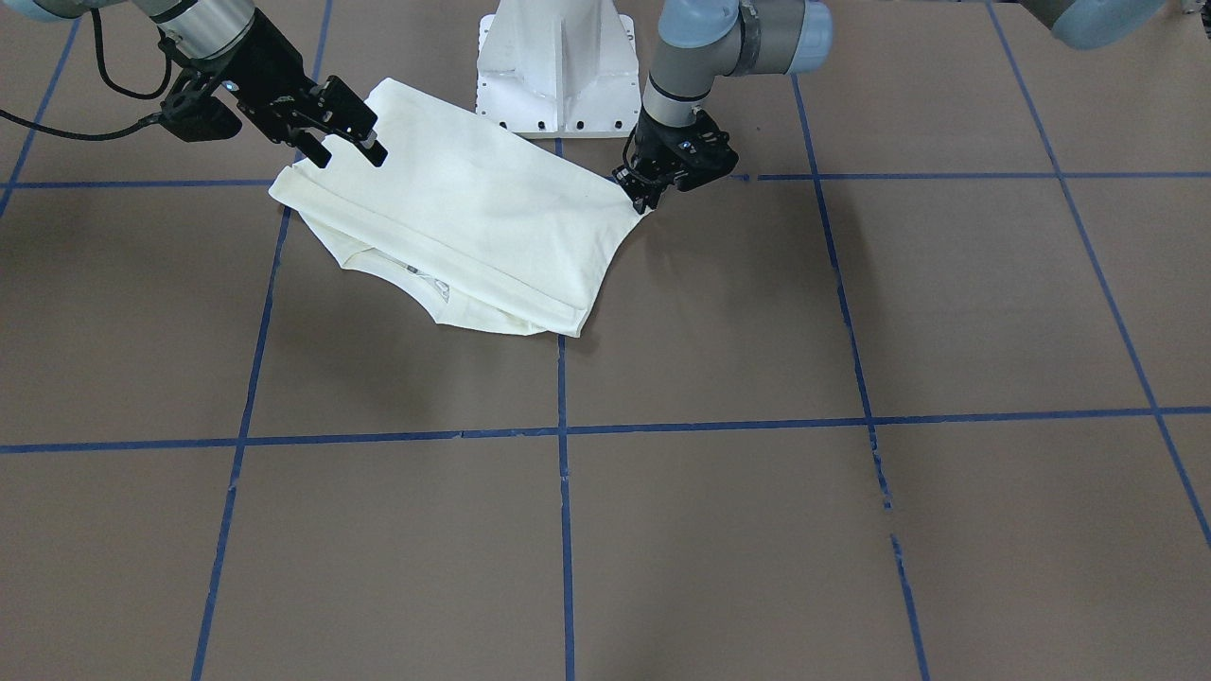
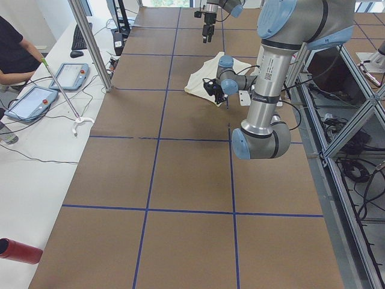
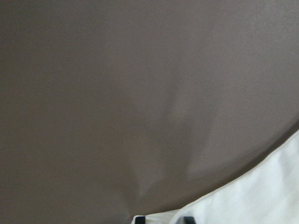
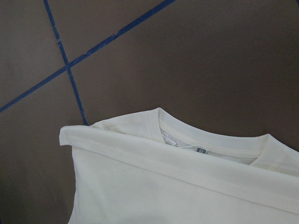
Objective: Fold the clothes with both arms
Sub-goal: 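Drag the shirt corner with the left gripper away from the robot, straightening it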
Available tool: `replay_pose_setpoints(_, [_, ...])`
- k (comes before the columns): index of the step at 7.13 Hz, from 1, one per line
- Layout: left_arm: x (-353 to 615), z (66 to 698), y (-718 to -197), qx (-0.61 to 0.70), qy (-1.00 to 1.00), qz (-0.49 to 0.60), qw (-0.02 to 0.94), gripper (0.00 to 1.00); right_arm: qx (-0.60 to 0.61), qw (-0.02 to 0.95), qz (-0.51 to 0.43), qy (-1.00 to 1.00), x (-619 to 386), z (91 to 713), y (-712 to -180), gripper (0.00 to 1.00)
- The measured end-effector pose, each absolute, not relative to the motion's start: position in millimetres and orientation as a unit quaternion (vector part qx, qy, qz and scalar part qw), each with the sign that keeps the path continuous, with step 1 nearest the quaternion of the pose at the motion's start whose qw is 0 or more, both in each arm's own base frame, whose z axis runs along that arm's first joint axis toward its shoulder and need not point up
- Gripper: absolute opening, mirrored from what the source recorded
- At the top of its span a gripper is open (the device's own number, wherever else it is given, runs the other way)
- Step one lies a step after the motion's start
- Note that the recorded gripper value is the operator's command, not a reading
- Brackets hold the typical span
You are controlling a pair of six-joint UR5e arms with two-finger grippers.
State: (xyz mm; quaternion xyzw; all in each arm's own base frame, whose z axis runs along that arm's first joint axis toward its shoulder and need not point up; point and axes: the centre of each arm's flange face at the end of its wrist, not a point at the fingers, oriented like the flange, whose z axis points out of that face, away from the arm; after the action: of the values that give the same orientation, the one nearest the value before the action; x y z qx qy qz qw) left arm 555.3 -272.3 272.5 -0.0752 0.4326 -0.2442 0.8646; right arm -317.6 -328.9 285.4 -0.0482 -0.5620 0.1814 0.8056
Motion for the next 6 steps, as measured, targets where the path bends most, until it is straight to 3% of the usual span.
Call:
replay_pose_setpoints(3, [552, 268, -276, -0.074, 0.436, -0.244, 0.863, 0.0, -0.048, 0.807, 0.183, -0.56, -318, 288, -330, 1.0])
replay_pose_setpoints(6, [534, 250, -319, -0.057, 0.45, -0.273, 0.849, 0.0, -0.049, 0.807, 0.184, -0.558, -319, 290, -331, 1.0])
